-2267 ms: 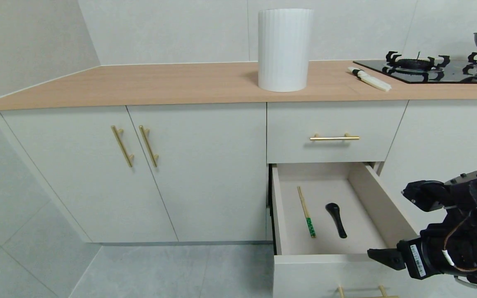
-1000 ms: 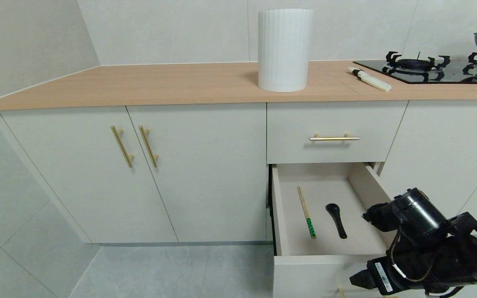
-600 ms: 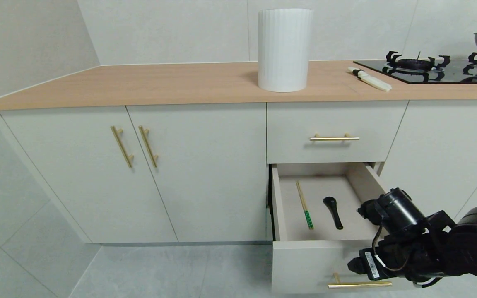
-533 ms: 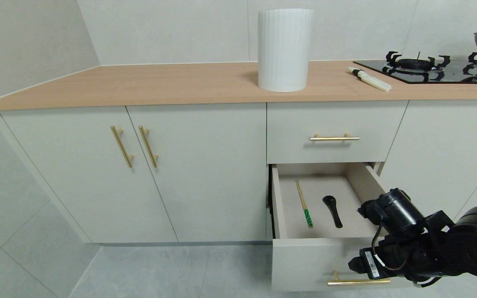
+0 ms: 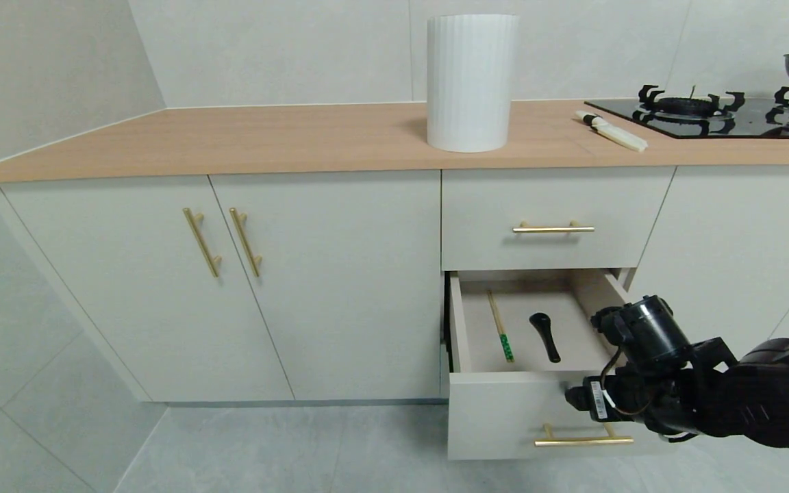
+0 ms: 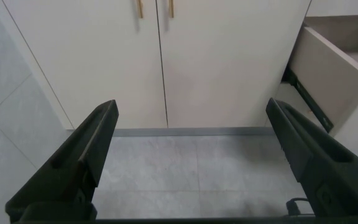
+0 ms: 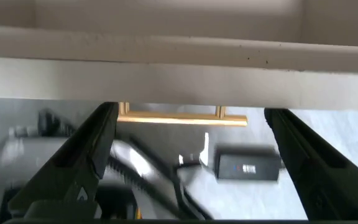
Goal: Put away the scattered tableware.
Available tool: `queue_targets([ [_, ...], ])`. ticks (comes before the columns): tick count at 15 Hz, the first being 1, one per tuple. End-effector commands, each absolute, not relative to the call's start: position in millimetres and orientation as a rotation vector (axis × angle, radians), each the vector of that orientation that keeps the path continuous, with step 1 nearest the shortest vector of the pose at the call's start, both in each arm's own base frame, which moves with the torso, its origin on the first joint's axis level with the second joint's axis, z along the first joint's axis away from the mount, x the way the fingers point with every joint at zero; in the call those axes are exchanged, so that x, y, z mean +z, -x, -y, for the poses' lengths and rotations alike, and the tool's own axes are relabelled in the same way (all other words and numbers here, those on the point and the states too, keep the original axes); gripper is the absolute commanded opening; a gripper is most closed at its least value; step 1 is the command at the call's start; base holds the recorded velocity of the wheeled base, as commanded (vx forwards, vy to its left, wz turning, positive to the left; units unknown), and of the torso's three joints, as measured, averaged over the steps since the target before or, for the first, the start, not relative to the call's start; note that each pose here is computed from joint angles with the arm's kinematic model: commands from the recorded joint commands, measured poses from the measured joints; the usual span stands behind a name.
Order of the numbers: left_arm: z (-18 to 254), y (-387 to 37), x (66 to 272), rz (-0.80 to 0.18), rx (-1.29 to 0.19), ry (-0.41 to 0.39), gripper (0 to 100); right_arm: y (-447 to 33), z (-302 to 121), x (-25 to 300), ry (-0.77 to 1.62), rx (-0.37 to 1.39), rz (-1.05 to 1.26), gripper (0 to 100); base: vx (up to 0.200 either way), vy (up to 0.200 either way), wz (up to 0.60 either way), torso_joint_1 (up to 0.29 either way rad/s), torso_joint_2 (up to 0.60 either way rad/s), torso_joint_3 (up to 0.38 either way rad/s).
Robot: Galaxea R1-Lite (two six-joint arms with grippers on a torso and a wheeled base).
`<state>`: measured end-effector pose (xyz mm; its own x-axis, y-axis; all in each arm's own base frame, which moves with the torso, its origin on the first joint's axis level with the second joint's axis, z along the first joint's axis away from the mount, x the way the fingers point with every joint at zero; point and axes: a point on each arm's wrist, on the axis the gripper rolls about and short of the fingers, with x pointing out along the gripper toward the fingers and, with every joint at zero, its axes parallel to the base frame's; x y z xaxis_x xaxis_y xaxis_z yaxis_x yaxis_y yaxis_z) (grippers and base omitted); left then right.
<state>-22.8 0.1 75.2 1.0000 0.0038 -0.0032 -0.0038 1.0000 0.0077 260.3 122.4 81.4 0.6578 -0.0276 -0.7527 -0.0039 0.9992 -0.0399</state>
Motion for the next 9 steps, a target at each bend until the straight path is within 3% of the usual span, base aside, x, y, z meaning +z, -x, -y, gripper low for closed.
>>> queue_targets([
  [1, 0, 23, 75, -0.003, 0.005, -0.008, 100, -269, -121, 80, 0.032, -0.030, -0.853, 100, 0.000, 0.000, 0.00, 0.000, 0.00, 0.000],
  [9, 0, 23, 75, -0.003, 0.005, -0.008, 100, -311, -131, 83, 0.052, -0.014, -0.793, 100, 0.000, 0.000, 0.00, 0.000, 0.00, 0.000],
])
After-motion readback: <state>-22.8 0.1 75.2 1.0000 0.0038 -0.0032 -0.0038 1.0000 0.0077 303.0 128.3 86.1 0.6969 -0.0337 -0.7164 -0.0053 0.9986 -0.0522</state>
